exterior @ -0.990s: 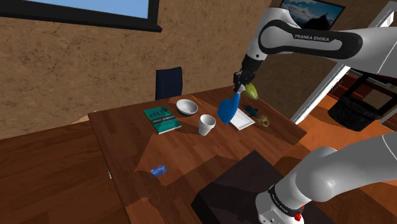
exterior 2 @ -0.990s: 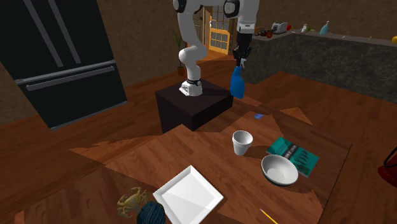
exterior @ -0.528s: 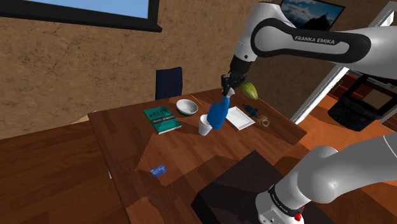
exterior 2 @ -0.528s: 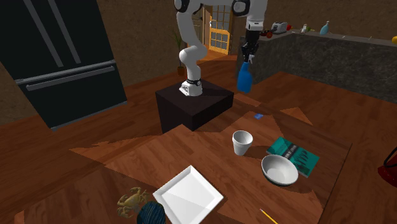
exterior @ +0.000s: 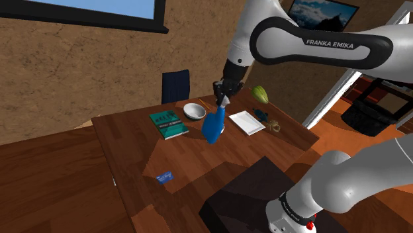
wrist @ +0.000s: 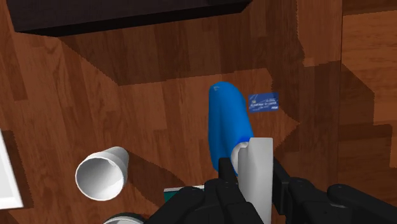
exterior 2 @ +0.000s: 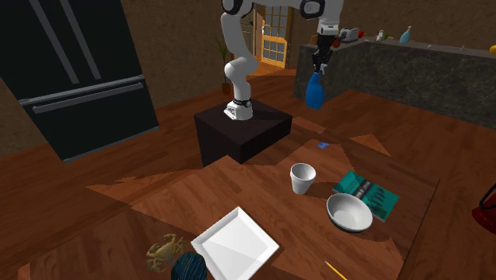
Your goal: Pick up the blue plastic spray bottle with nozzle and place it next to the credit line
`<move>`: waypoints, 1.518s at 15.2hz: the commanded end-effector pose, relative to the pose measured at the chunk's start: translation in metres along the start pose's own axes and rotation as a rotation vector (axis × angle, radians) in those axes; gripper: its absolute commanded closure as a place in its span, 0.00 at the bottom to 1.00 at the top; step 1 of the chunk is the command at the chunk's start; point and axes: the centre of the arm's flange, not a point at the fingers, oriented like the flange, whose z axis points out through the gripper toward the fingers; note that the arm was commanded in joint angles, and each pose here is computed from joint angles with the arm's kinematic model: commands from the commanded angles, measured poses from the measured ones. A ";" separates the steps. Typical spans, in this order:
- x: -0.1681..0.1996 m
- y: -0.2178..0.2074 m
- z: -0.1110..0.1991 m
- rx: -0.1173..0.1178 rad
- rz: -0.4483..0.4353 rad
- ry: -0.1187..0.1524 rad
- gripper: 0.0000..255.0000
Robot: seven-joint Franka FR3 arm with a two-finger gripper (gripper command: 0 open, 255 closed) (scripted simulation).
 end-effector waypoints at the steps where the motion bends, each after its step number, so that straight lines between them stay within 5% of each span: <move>1: -0.009 -0.026 0.000 0.000 0.003 -0.001 1.00; 19: -0.060 -0.256 -0.004 0.000 0.003 -0.001 1.00; 23: -0.060 -0.256 0.018 0.000 0.003 -0.001 1.00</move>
